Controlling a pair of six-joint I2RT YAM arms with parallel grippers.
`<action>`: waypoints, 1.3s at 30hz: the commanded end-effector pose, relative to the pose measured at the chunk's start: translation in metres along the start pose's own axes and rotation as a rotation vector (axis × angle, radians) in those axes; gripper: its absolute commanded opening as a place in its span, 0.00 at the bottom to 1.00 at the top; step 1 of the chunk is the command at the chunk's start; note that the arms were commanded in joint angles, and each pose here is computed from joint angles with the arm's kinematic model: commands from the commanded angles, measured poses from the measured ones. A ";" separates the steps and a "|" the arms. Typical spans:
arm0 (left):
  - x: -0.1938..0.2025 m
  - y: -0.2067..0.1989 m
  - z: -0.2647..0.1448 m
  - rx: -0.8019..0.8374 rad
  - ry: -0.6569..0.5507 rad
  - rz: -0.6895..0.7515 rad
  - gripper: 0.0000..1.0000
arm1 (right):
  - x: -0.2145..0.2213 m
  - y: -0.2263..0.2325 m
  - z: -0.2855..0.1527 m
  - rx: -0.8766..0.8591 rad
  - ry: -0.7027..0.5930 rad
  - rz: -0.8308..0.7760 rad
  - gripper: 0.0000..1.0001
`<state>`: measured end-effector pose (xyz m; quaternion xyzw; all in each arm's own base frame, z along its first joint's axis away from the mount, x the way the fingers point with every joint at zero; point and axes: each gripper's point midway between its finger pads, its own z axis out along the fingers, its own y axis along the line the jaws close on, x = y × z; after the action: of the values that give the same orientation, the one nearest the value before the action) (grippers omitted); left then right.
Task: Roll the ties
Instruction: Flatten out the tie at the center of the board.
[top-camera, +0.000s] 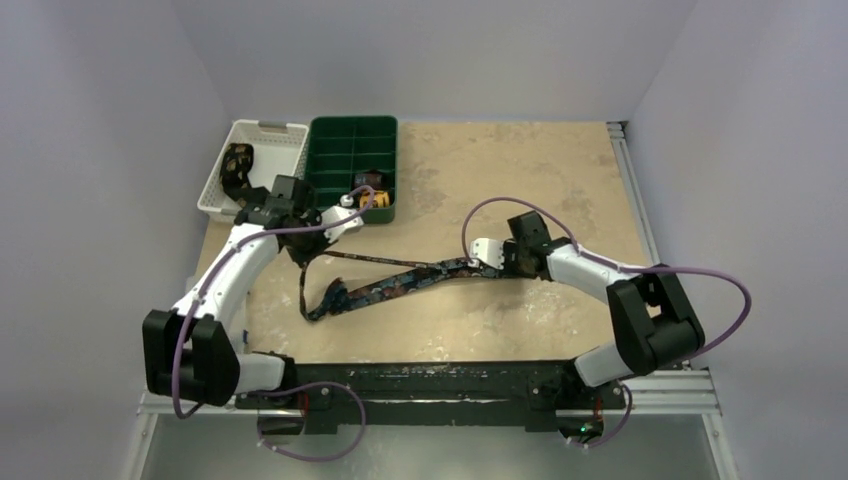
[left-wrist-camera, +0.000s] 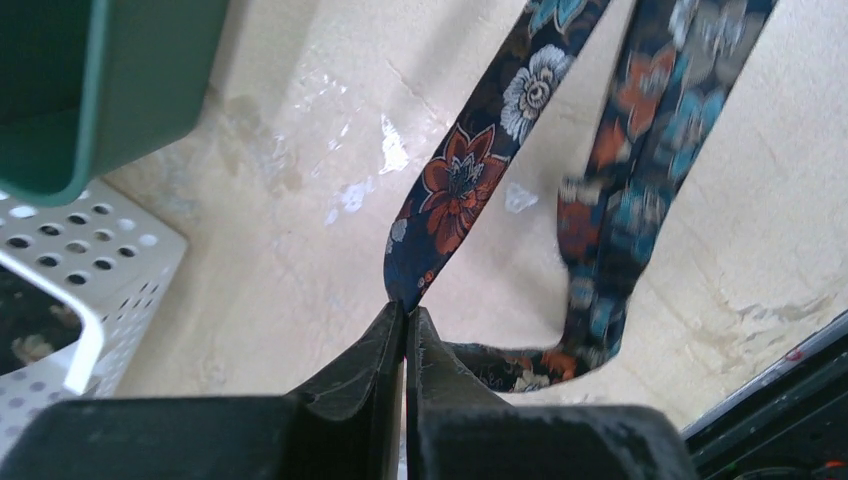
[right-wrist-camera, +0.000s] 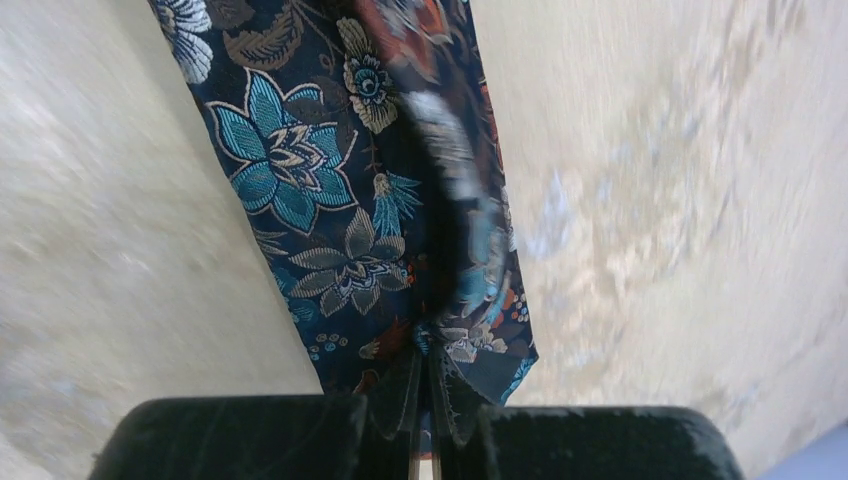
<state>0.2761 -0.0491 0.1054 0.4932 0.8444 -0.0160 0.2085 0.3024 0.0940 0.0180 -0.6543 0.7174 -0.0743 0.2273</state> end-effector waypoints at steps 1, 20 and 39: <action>0.004 -0.006 -0.017 0.018 -0.047 0.106 0.00 | 0.059 0.026 -0.004 -0.068 0.166 0.050 0.00; 0.017 -0.043 -0.006 0.152 -0.054 -0.143 0.84 | 0.087 0.019 -0.009 -0.074 0.216 0.105 0.00; -0.008 -0.085 0.056 0.195 0.164 0.162 0.40 | 0.108 0.011 -0.010 -0.066 0.262 0.148 0.00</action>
<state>0.2108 -0.1214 0.0515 0.5632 0.8141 -0.0945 0.1054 0.3098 0.0018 0.0175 -0.5913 0.7740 -0.1437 0.1749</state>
